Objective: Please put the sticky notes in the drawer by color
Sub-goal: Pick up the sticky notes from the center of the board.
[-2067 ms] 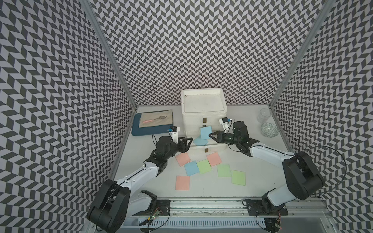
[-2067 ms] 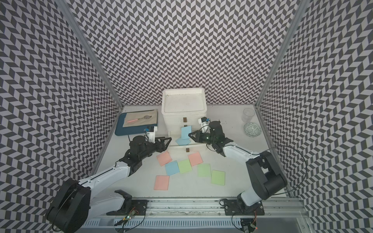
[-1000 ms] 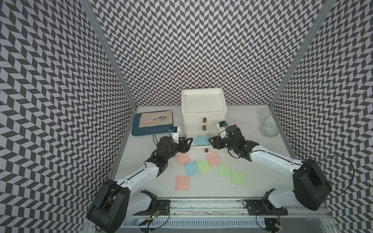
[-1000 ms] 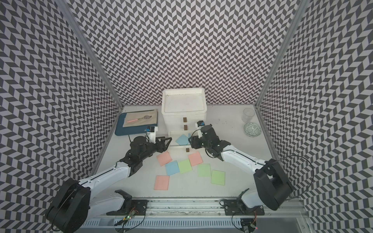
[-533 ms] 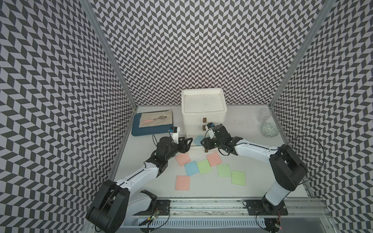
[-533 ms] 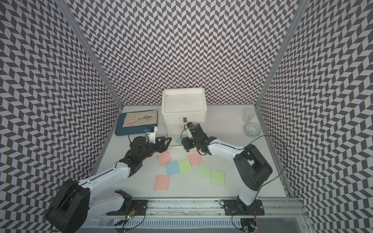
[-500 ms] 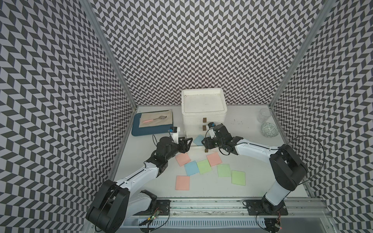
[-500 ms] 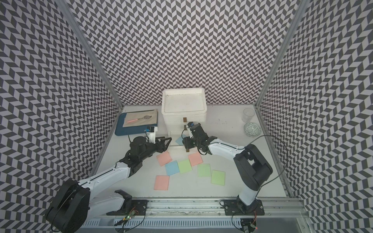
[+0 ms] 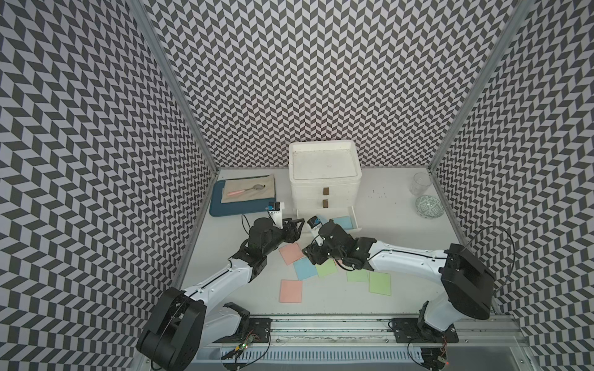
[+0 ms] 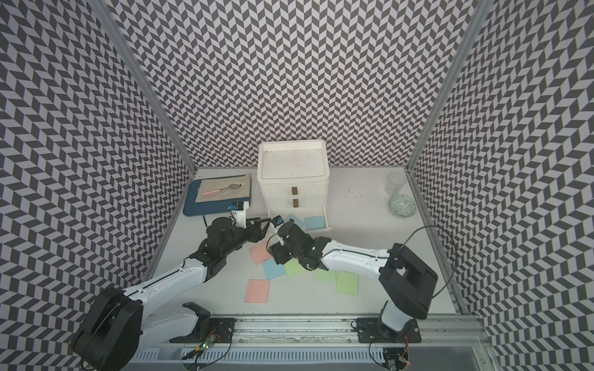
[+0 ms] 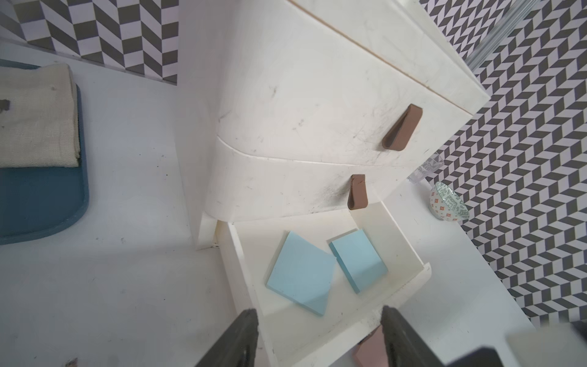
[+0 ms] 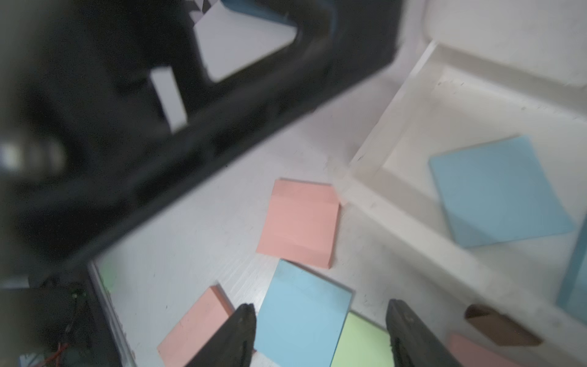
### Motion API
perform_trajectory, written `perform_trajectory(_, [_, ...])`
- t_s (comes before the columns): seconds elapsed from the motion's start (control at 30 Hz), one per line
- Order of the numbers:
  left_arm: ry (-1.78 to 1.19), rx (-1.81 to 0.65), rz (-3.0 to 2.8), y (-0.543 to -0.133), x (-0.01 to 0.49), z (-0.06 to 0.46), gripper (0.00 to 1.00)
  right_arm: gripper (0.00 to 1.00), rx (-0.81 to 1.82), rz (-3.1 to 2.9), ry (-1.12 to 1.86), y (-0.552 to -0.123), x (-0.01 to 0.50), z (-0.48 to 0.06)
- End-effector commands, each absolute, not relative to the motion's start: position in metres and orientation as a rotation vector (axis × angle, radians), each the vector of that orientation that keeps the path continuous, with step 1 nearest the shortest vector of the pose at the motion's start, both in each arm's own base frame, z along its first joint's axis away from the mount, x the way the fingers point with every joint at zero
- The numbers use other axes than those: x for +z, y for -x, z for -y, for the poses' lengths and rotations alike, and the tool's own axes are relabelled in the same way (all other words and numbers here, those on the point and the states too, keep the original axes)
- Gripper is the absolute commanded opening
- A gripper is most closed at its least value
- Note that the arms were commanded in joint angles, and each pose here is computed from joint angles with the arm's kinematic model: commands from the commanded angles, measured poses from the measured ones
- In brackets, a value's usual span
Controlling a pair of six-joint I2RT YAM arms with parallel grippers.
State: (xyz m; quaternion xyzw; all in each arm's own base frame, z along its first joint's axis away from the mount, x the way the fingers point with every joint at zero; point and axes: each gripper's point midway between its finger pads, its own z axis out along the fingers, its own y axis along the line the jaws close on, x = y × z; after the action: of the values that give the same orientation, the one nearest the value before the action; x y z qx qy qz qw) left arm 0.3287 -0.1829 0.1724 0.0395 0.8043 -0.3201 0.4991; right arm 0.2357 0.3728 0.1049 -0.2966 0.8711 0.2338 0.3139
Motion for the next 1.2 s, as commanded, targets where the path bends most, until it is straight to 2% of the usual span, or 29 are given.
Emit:
perform_trajectory(0.0, [-0.032, -0.759, -1.957, -0.332, 0.168, 0.170, 0.65, 0.78, 0.569, -2.309, 0.744, -0.231, 0.091, -0.364])
perform_trajectory(0.2, [0.021, -0.775, -1.956, -0.333, 0.166, 0.159, 0.65, 0.86, 0.531, -2.370, 0.796, -0.213, 0.064, -0.379])
perform_trajectory(0.8, [0.022, -0.808, -1.928, -0.331, 0.173, 0.155, 0.65, 0.86, 0.526, -2.454, 0.821, -0.194, 0.034, -0.401])
perform_trajectory(1.17, [0.015, -0.818, -1.911, -0.328, 0.178, 0.155, 0.65, 0.90, 0.318, -2.502, 0.760, -0.204, 0.015, -0.371])
